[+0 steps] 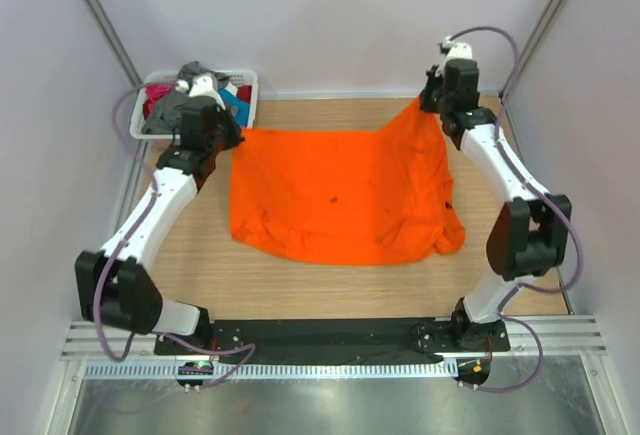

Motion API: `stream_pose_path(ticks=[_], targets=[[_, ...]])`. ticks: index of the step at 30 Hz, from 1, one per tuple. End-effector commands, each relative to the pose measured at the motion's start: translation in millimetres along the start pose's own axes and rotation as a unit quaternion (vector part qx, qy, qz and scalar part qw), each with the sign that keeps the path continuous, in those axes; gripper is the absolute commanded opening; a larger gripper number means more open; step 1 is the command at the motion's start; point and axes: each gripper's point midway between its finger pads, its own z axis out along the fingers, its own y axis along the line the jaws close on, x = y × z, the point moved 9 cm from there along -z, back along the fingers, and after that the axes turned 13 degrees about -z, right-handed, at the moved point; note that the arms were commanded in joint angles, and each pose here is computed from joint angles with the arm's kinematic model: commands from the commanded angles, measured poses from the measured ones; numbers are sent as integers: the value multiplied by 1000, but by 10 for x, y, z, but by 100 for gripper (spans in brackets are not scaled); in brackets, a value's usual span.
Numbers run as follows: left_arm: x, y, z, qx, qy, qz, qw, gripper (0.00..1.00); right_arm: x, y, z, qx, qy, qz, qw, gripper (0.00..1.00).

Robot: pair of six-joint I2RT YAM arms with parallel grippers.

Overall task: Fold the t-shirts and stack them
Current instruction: Flatten the tshirt out

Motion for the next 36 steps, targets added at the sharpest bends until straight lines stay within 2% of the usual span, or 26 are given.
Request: stream_pose_path(ticks=[1, 10, 13, 17, 22, 31, 34, 36], targets=[[-654, -370, -541, 85, -120, 19, 989, 0, -994, -163, -719, 49, -179, 32, 982, 1], [-1312, -649, -1770, 177, -269, 23, 946, 0, -1917, -302, -2219, 68, -361, 25, 930, 1], [-1437, -704, -2079, 200, -298, 19, 933, 0, -2057, -321, -2589, 66, -389, 18, 919, 1], [-1529, -722, -2386, 205, -312, 4, 928, 0, -2128, -378, -3223, 85, -433, 12, 897, 1], [-1585, -705, -2882, 226, -334, -10, 915, 0, -2052, -437, -3788, 108, -441, -3, 891, 1], [-1389, -524, -3744, 262, -318, -19, 911, 0, -1767, -436, -4820, 100, -457, -16, 884, 1], [-1317, -460, -3768, 236, -288, -31, 927, 0, -1664, -466, -4970, 116, -447, -14, 887, 1], [-1303, -455, -3700, 222, -273, -37, 935, 0, -1616, -491, -4915, 129, -425, -9, 896, 1]])
